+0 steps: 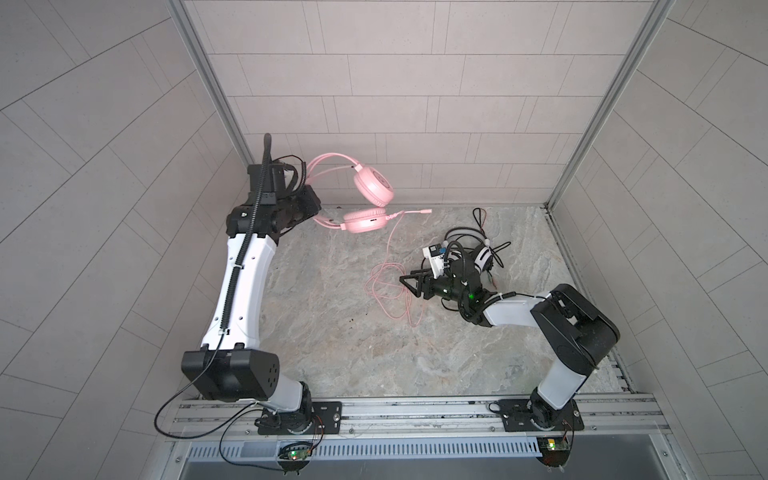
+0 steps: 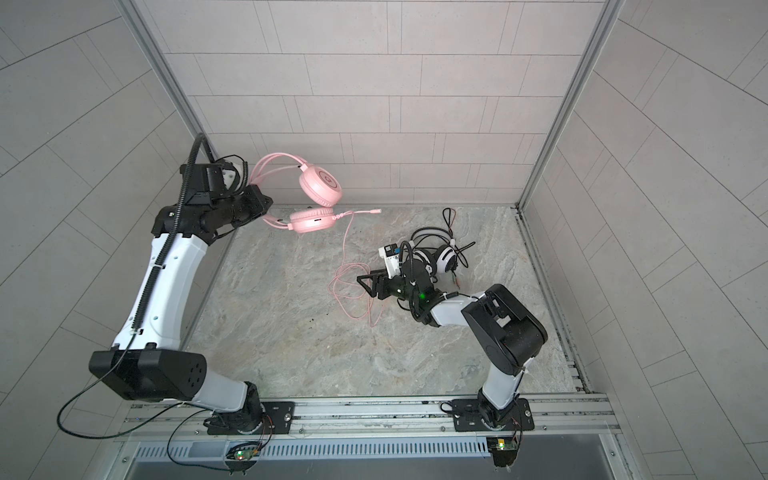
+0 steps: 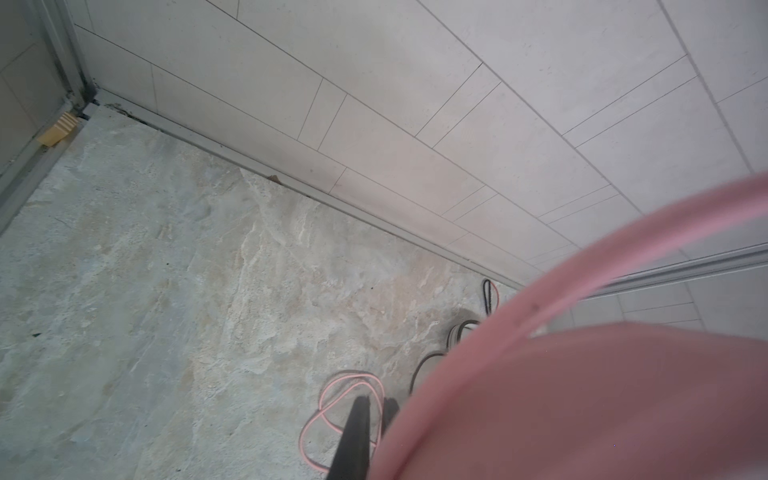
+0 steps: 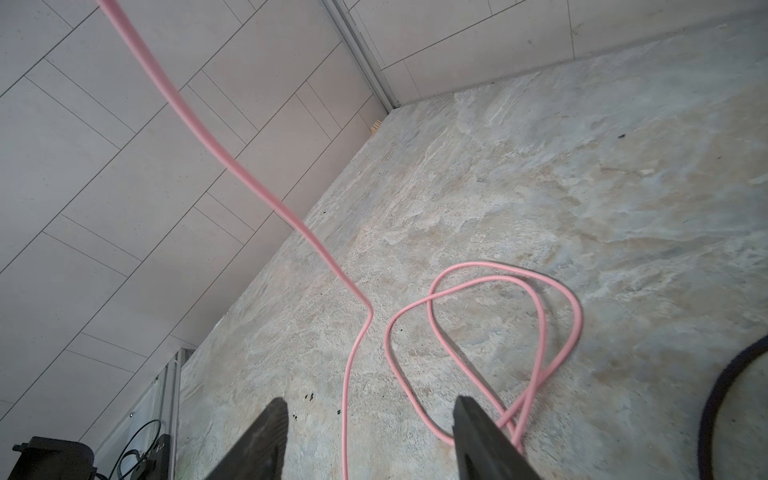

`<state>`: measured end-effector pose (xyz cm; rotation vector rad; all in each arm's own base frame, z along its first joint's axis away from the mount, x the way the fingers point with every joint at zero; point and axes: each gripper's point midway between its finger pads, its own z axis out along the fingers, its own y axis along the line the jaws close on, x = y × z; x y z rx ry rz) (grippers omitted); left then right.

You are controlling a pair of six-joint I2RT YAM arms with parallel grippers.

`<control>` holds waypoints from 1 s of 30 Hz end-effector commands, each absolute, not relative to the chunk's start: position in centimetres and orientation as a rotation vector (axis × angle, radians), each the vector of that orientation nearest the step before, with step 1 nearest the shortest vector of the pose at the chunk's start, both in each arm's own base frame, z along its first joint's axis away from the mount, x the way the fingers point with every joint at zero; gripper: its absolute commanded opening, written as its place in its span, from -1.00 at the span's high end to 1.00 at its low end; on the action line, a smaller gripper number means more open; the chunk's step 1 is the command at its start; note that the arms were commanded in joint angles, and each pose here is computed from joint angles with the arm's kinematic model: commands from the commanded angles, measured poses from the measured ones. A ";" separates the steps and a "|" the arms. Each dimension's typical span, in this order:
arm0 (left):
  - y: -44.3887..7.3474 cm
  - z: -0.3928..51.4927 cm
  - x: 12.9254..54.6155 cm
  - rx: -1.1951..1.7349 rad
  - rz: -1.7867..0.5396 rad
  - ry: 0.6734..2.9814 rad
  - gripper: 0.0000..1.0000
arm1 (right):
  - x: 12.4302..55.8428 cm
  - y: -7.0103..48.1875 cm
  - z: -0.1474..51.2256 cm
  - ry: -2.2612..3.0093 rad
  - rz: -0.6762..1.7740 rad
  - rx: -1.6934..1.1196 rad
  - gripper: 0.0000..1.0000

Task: Wrap the headphones
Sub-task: 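Lift the pink headset high with the left gripper while the right gripper releases and withdraws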

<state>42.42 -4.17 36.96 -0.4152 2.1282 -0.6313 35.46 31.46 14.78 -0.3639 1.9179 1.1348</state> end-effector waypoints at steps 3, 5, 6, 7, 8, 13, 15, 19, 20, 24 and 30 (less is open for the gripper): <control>-6.5 40.4 42.7 -0.409 -0.866 2.020 1.00 | 35.3 32.4 14.3 1.915 1.158 -0.383 -0.29; -6.9 40.7 42.4 -0.405 -0.901 2.017 1.00 | 35.3 32.5 14.3 1.914 1.160 -0.391 -0.29; -7.1 40.9 42.3 -0.405 -0.920 2.013 1.00 | 35.3 32.6 14.2 1.915 1.157 -0.398 -0.29; -7.2 41.2 42.1 -0.404 -0.935 2.007 1.00 | 35.2 32.8 14.1 1.915 1.157 -0.407 -0.29; -7.4 41.6 41.9 -0.402 -0.949 1.996 1.00 | 35.2 33.0 14.0 1.918 1.156 -0.421 -0.29; -7.9 44.3 41.0 -0.394 -1.016 1.922 1.00 | 35.0 33.6 13.9 1.922 1.183 -0.450 -0.29; -7.9 45.1 40.7 -0.387 -1.016 1.905 1.00 | 34.5 34.4 14.0 1.917 1.209 -0.476 -0.29; -7.7 45.7 40.9 -0.385 -1.008 1.891 1.00 | 33.3 35.9 14.0 1.929 1.201 -0.549 -0.29; -7.8 45.8 41.0 -0.383 -1.011 1.892 1.00 | 33.0 36.2 14.1 1.927 1.206 -0.561 -0.29; -7.9 46.3 41.1 -0.385 -1.029 1.880 1.00 | 32.5 37.2 13.3 1.956 1.202 -0.573 -0.29; -7.8 47.4 41.0 -0.387 -1.040 1.840 1.00 | 32.7 38.0 11.7 2.014 1.200 -0.571 -0.22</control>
